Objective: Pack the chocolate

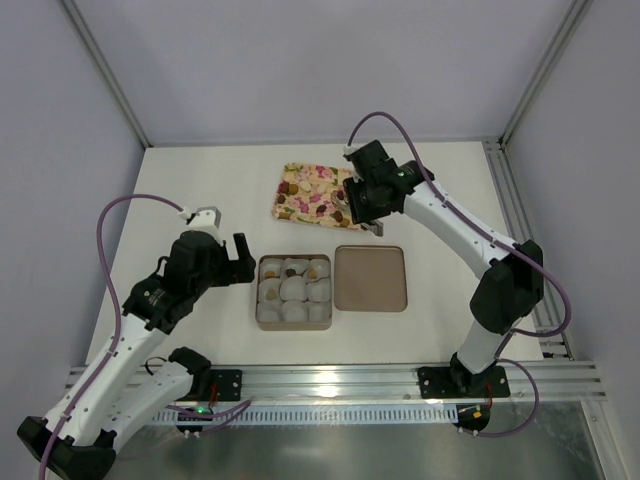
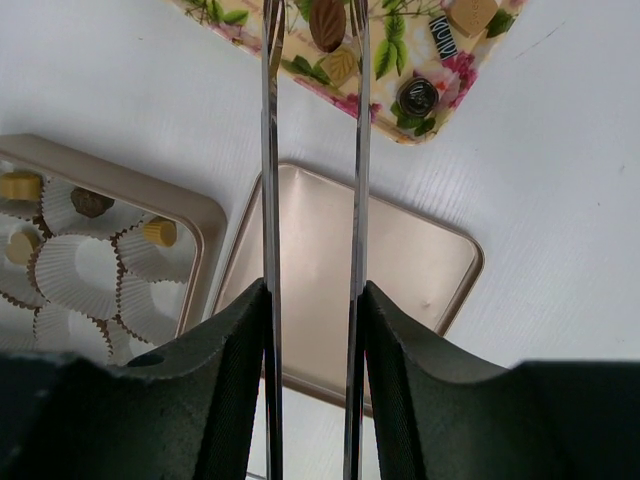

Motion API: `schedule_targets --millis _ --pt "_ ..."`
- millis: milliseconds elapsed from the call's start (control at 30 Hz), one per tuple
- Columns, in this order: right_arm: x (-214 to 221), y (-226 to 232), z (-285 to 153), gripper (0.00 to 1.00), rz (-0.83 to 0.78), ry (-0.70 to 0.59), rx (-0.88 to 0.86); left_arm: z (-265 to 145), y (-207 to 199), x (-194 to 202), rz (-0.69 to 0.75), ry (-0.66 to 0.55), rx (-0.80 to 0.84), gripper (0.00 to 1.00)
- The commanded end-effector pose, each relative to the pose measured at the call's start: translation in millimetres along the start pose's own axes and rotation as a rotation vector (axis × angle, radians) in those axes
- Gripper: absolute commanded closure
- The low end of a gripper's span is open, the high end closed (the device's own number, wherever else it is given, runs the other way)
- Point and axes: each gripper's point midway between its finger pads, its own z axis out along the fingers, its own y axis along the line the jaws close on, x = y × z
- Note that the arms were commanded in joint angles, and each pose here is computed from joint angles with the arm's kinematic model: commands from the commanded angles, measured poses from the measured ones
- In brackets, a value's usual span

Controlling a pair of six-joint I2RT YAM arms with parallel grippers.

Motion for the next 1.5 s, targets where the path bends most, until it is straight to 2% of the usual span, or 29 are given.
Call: schedule_targets --millis 0,800,1467 --pt "-3.5 -3.1 -0.6 0.56 -0.015 -0.022 0.013 0.0 2.8 -2.0 -0.001 -0.01 -0.013 0.0" --pt "25.0 -16.5 43.1 0.56 -0.029 0.094 0.057 0.1 2.6 -2.3 -0.001 -0.011 -0.013 0.0" --pt "36.1 -17.4 37.6 0.56 -0.026 0.108 0.032 0.3 3.0 -1.9 -0.001 -0.009 -0.015 0.0"
